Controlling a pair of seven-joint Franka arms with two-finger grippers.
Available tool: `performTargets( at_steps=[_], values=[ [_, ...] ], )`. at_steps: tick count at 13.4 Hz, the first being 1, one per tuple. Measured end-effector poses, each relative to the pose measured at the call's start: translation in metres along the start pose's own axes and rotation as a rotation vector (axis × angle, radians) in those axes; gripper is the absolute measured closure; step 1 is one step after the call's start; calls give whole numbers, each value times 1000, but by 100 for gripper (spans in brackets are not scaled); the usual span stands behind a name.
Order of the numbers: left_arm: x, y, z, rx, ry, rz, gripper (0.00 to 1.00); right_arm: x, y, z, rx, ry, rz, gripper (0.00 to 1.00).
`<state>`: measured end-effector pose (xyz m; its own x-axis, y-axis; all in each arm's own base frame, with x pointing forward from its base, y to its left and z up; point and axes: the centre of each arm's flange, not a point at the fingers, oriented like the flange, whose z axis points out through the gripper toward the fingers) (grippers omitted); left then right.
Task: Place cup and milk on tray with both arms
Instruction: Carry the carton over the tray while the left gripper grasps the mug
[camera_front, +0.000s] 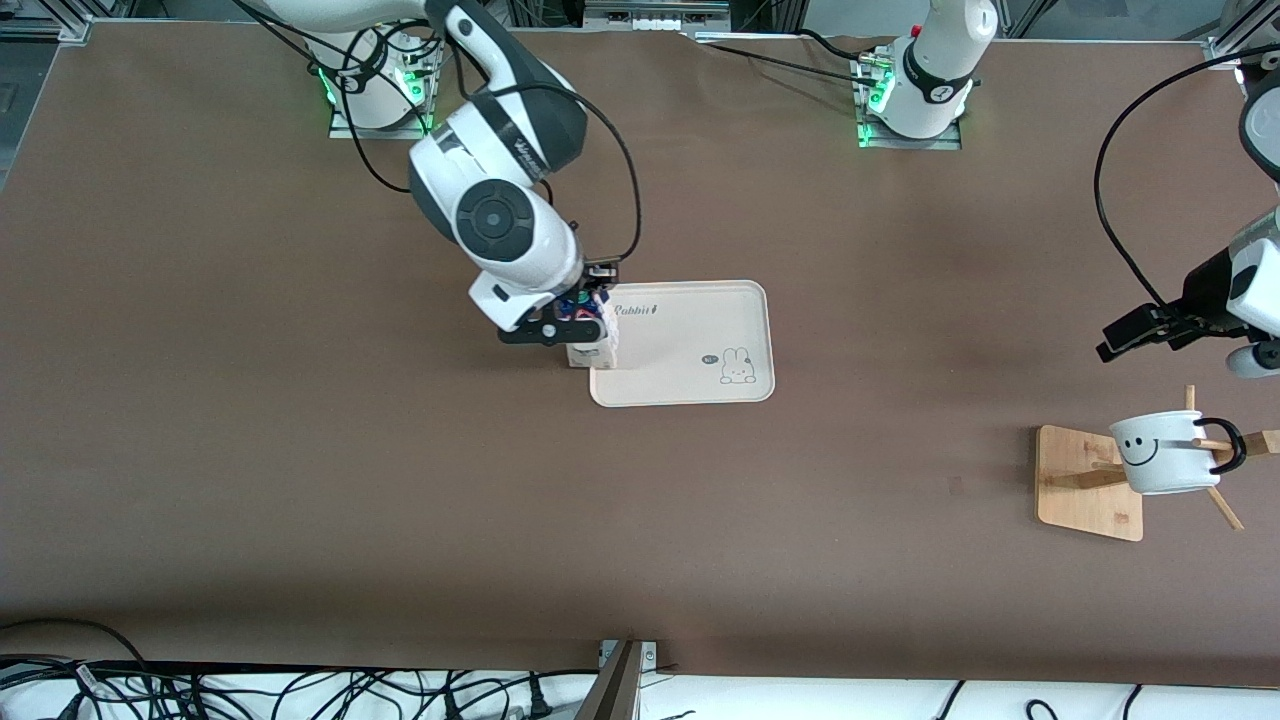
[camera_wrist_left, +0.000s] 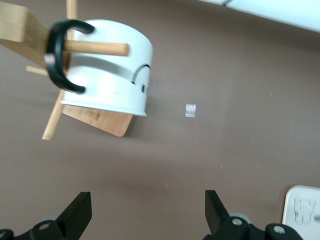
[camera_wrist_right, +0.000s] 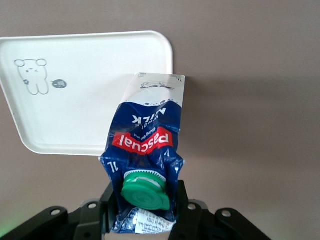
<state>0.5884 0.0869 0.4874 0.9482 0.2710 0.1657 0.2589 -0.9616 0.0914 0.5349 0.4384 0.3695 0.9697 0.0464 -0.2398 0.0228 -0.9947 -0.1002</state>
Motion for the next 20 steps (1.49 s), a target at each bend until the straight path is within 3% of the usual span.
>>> performTargets(
  at_steps=[5, 9, 12, 13, 16, 20],
  values=[
    [-8, -31, 44, -192, 142, -267, 0, -11, -23, 5, 8, 16, -100, 52],
    [3, -41, 72, -194, 236, -334, 0, -13, -27, 13, -2, 9, -132, 52],
    [5, -37, 87, -236, 250, -397, 1, -8, -26, 31, -18, -13, -133, 52],
    [5, -35, 87, -240, 253, -397, 5, -7, -25, 35, -20, -18, -132, 52],
    [11, -33, 81, -243, 271, -371, 40, 3, -16, 47, -35, -28, -113, 52],
    [15, -33, 81, -242, 277, -354, 45, 12, -7, 50, -43, -26, -52, 52]
  ],
)
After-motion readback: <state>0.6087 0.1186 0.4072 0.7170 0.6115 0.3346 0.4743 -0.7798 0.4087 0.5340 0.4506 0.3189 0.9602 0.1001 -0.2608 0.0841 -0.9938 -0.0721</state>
